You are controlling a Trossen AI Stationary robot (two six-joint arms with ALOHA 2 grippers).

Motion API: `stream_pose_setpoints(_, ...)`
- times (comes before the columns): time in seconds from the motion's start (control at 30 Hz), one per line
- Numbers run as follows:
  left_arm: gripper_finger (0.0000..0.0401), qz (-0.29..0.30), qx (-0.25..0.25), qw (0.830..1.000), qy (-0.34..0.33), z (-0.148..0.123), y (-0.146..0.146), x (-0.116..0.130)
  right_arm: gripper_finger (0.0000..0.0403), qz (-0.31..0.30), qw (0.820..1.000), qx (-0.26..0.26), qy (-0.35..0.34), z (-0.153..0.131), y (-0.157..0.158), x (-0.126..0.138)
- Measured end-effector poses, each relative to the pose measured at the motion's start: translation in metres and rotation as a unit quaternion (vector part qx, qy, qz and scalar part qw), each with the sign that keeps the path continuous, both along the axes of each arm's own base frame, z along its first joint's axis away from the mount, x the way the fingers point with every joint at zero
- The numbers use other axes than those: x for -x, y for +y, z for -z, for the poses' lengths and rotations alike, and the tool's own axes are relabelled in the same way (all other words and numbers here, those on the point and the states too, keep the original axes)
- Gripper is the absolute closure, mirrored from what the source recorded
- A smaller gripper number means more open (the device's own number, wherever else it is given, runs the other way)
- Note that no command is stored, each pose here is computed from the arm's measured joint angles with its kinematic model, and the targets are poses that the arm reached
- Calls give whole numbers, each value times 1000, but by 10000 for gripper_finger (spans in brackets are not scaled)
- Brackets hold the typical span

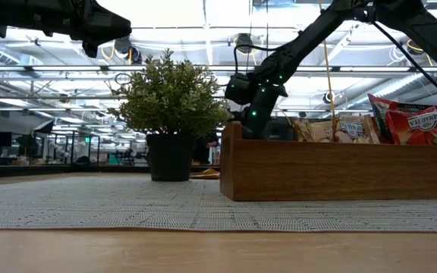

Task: Pick & Place Tea
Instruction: Put the apple tea sachet into the brown organizer

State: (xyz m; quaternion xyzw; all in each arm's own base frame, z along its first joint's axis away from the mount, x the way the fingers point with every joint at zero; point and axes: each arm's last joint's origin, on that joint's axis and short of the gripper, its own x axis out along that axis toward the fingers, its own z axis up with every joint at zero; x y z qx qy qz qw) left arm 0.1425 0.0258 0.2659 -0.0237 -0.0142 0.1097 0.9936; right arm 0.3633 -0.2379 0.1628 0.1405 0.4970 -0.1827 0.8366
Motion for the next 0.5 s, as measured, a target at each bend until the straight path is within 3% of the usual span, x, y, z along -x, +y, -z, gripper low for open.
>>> stream_pose_setpoints(0.2,313,0,0,1000,0,0,0,0,156,4,999,22,-31,2,-9,-5)
stream_pose_setpoints(0.5,313,0,0,1000,0,0,0,0,156,9,1000,7,-5,23,-16,-1)
